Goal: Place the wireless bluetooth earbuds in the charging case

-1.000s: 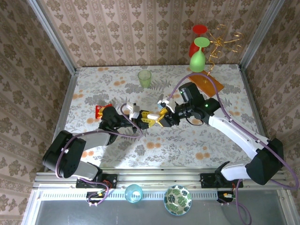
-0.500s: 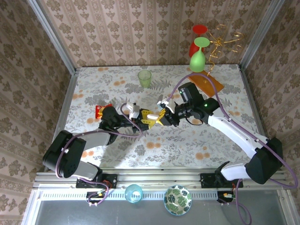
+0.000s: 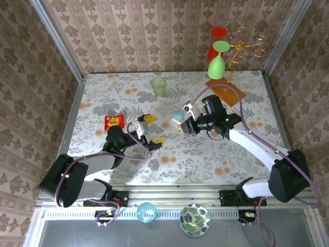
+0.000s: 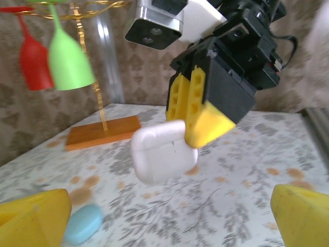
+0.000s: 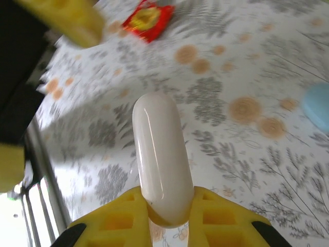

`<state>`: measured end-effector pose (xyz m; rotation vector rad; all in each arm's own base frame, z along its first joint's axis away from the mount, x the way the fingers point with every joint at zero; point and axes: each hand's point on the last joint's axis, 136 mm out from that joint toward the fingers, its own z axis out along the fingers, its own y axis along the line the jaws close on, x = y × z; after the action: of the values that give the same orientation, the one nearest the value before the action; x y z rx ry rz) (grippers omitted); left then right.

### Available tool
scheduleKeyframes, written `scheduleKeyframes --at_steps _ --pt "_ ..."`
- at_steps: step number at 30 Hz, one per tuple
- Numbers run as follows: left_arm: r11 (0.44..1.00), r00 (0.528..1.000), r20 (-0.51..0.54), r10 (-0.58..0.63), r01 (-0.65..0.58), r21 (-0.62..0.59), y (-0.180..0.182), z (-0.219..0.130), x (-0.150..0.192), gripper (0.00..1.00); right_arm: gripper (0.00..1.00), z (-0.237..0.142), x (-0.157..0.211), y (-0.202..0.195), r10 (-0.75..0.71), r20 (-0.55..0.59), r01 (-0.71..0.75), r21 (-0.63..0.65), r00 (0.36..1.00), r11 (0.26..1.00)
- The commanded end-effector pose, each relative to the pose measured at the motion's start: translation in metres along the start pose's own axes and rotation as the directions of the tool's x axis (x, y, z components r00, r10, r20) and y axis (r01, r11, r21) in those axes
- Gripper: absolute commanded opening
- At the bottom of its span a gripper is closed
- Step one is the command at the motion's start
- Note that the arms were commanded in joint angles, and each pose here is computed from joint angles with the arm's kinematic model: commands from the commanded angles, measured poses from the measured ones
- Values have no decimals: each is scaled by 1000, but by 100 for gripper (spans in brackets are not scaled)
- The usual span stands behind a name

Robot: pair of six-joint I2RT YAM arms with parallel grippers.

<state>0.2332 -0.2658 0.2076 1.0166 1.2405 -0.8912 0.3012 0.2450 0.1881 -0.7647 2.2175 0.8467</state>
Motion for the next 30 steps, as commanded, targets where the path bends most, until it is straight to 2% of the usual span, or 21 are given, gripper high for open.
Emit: scheduleKeyframes --at_steps 1,6,10,16,20,24,27,28,30 --pt "980 987 -116 107 -125 -156 25 -8 17 100 11 19 0 -36 293 31 -295 87 956 952" --pt "979 966 -225 127 -158 -126 19 -15 32 100 16 48 24 -46 551 -27 -548 62 834 834" --pt "984 958 -262 120 -149 -94 10 -20 41 100 17 67 51 -63 627 -68 -616 134 776 776" --pt "993 960 -262 101 -111 -26 -3 -17 41 100 17 92 81 -79 674 -120 -653 176 729 737" --pt "995 957 -275 92 -100 -15 -4 -17 43 100 22 97 87 -86 676 -118 -650 200 727 733" --pt "996 957 -280 73 -86 -34 -1 -16 43 100 40 84 78 -93 632 -72 -600 250 771 760" --pt "990 959 -284 26 -65 -129 16 -17 42 100 54 66 62 -97 567 -16 -541 282 823 792" --pt "984 957 -289 14 -66 -168 24 -19 43 100 61 58 56 -100 538 11 -516 303 843 802" --pt "962 951 -308 -6 -78 -262 41 -27 43 100 64 40 43 -107 480 66 -471 352 875 809"
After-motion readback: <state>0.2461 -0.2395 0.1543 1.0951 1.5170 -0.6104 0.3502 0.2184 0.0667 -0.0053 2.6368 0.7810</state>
